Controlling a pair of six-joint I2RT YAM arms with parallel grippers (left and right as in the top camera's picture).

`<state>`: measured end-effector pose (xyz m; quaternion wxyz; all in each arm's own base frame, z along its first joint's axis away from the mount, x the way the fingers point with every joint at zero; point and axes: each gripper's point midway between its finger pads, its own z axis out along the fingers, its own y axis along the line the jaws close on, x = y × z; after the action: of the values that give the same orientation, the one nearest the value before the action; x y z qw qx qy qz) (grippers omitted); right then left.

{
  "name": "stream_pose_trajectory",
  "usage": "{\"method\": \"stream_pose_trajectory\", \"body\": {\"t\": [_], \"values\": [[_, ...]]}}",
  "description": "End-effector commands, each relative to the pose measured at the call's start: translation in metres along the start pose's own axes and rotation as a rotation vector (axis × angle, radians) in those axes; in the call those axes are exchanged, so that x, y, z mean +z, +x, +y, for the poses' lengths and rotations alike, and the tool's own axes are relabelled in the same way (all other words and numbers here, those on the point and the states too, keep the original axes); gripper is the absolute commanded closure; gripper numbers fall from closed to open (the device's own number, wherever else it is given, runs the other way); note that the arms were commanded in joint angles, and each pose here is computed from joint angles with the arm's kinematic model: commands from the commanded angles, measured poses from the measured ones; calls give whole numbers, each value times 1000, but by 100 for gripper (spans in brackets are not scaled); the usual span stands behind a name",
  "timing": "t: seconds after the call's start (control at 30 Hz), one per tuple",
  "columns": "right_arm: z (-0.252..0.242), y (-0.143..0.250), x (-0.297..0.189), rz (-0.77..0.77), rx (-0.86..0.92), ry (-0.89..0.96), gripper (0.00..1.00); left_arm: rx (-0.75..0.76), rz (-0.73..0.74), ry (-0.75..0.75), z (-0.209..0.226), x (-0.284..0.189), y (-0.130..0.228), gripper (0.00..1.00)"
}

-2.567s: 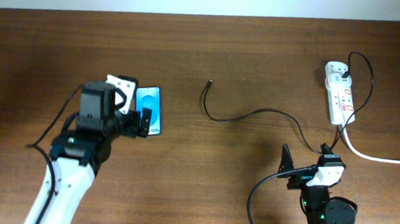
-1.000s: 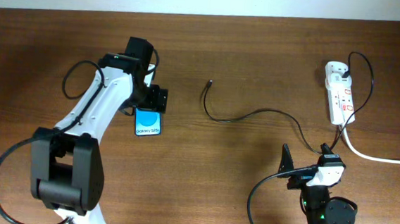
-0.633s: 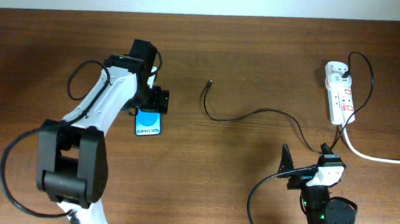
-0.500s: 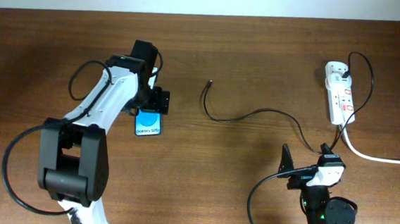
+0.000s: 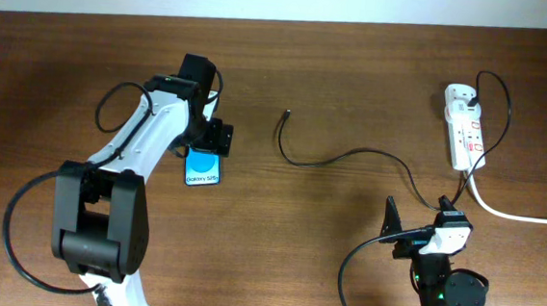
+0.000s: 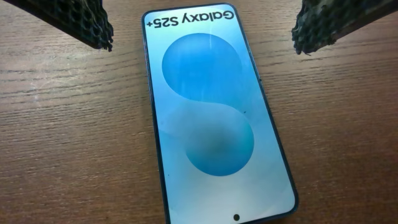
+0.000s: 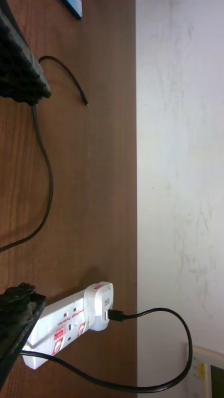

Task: Plug charger to phone and switch on socket
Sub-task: 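Lower the left gripper onto the phone and align fingers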

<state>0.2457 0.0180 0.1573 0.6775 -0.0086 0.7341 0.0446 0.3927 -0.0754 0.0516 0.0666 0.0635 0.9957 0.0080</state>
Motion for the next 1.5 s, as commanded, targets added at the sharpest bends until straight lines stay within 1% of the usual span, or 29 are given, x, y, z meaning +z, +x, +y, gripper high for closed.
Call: {"method": "stream_pose_trajectory", "body": {"t": [0.0,0.13,0.23,0.27,0.37,0.57,0.93,1.23,1.47], "values": [[1,1,0,0,4,-1,2,14,-17,-7,4,-1,-7,1],[1,1,0,0,4,-1,1,-2,-21,-2,9,-1,-8,1],[1,1,0,-1,4,-1,2,-10,-25,76,-1,-1,-10,0],[1,1,0,0,4,-1,2,-14,-28,81,-2,-1,-11,1],[1,1,0,0,4,-1,2,-18,-32,80,-2,-1,-12,1],[1,1,0,0,4,-1,2,-82,-27,62,4,1,-12,1],[1,1,0,-1,4,-1,2,-102,34,56,5,24,-4,1],[1,1,0,0,4,-1,2,-136,35,54,14,24,-5,1],[1,1,0,0,4,-1,2,-135,35,61,13,24,-5,1]]}}
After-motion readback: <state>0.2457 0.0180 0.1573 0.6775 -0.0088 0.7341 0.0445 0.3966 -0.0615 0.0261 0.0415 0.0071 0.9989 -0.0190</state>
